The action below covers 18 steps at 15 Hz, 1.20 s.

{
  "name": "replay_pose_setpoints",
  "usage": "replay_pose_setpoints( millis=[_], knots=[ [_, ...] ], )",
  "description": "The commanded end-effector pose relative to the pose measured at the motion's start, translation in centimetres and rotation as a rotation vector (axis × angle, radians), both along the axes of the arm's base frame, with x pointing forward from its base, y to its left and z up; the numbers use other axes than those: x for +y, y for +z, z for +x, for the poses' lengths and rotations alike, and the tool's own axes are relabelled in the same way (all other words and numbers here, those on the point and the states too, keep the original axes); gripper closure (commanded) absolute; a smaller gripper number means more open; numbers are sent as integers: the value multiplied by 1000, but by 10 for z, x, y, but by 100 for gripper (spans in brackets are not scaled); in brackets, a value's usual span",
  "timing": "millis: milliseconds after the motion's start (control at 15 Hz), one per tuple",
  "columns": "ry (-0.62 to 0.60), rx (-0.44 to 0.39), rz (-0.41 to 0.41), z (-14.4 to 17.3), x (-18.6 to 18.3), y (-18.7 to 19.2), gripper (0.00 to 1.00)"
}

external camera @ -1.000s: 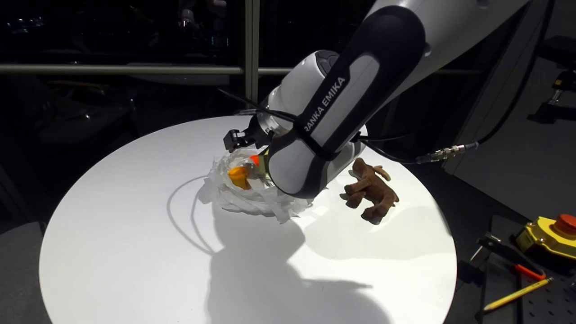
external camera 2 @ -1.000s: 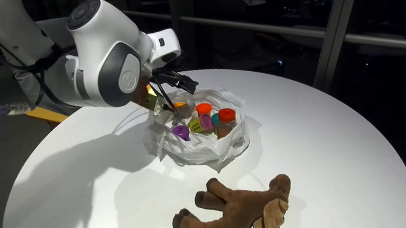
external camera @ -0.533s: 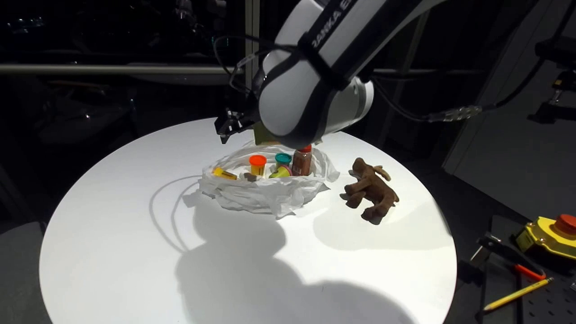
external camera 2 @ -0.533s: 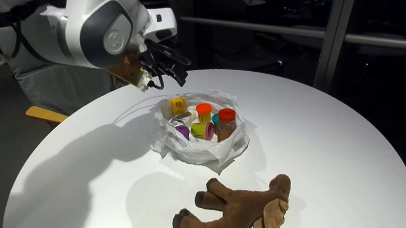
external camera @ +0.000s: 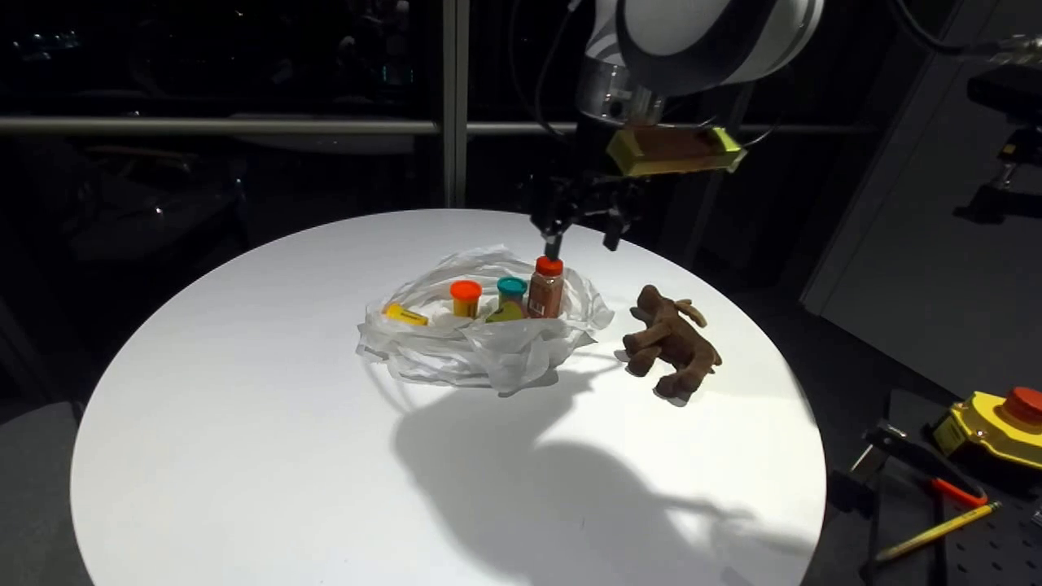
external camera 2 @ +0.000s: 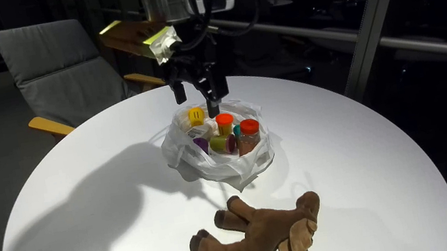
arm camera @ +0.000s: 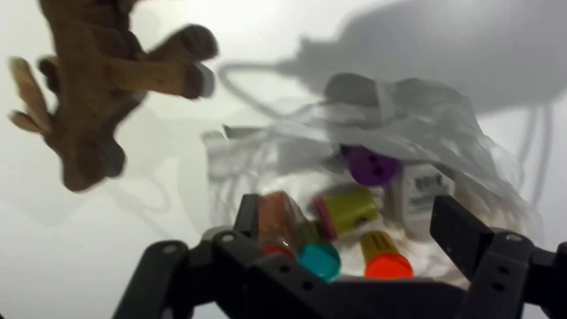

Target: Put the objects on the table in the plastic bag

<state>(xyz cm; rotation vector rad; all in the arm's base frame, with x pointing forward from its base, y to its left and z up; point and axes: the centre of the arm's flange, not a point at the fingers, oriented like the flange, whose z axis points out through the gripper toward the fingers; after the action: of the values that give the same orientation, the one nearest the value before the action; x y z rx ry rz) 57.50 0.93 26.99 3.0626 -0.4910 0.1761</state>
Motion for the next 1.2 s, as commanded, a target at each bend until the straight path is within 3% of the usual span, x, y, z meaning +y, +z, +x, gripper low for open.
replay_pose_setpoints(
  millis=[0, 333, 800, 1133],
  knots=[
    [-49, 177, 22, -32, -48, 10, 0],
    [-89, 339, 85, -55, -79, -19, 0],
    [-308, 255, 107, -45, -115, -65, 0],
    [-438, 265, 66, -42, -144, -91, 0]
  ],
)
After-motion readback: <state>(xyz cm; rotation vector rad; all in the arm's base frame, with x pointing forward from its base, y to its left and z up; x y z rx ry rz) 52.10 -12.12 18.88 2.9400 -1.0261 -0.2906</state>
